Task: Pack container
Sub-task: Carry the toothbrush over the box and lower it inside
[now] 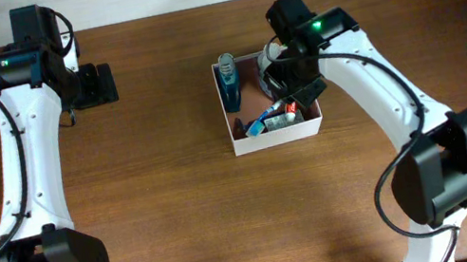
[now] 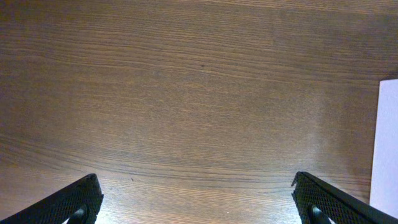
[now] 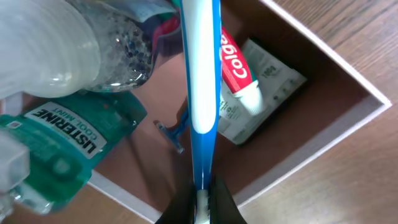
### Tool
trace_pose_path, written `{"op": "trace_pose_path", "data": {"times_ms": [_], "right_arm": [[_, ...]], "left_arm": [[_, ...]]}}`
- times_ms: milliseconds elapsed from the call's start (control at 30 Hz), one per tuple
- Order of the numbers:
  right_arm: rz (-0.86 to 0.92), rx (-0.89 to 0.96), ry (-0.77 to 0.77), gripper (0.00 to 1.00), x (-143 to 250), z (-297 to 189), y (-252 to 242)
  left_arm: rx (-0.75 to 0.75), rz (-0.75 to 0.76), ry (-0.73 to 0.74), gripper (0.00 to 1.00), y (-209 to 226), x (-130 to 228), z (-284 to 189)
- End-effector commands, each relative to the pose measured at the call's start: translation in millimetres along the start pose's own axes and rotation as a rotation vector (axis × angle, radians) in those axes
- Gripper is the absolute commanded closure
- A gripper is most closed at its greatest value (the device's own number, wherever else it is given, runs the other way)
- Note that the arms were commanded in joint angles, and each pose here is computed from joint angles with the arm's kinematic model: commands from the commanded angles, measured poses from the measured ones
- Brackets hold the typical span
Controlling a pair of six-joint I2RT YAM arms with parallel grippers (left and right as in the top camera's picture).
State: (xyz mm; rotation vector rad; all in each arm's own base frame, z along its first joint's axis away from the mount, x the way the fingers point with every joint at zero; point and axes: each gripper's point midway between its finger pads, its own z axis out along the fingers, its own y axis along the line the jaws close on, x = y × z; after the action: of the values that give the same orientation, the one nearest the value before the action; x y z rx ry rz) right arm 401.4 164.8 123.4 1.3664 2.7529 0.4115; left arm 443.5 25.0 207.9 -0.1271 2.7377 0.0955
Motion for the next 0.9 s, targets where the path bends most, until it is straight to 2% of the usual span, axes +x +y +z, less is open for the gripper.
{"op": "trace_pose_path", "data": {"times_ms": [0, 167, 267, 367, 533, 667, 867], "right_arm": [[-0.025, 0.028, -0.006, 0.95, 6.8, 13.0, -0.5], [-0.041, 0.025, -0.008, 0.85, 11.9, 14.7, 2.3], [-0.044, 0.026, -0.009, 0.65, 11.6, 14.7, 2.1], [-0.059, 0.029, -0.02, 0.55, 8.5, 14.4, 1.3], [-0.099, 0.032, -0.023, 0.45, -0.8, 9.4, -3.1], [-0.051, 0.103, -0.01, 0.45, -11.2, -7.9, -28.9], [-0.136, 0.126, -0.002, 0.45, -24.7, -41.5, -51.9]], "left_arm": [[0.007, -0.005, 0.004, 0.01, -1.4, 1.5, 0.2], [0.007, -0.006, 0.004, 0.01, -1.4, 1.4, 0.2], [0.007, -0.005, 0.004, 0.01, -1.4, 1.5, 0.2], [0.007, -0.006, 0.004, 0.01, -1.4, 1.4, 0.2], [0.007, -0.005, 0.004, 0.01, -1.4, 1.5, 0.2], [0.007, -0.005, 0.004, 0.01, -1.4, 1.5, 0.2], [0.007, -0.005, 0.004, 0.01, -1.5, 1.5, 0.2]]}}
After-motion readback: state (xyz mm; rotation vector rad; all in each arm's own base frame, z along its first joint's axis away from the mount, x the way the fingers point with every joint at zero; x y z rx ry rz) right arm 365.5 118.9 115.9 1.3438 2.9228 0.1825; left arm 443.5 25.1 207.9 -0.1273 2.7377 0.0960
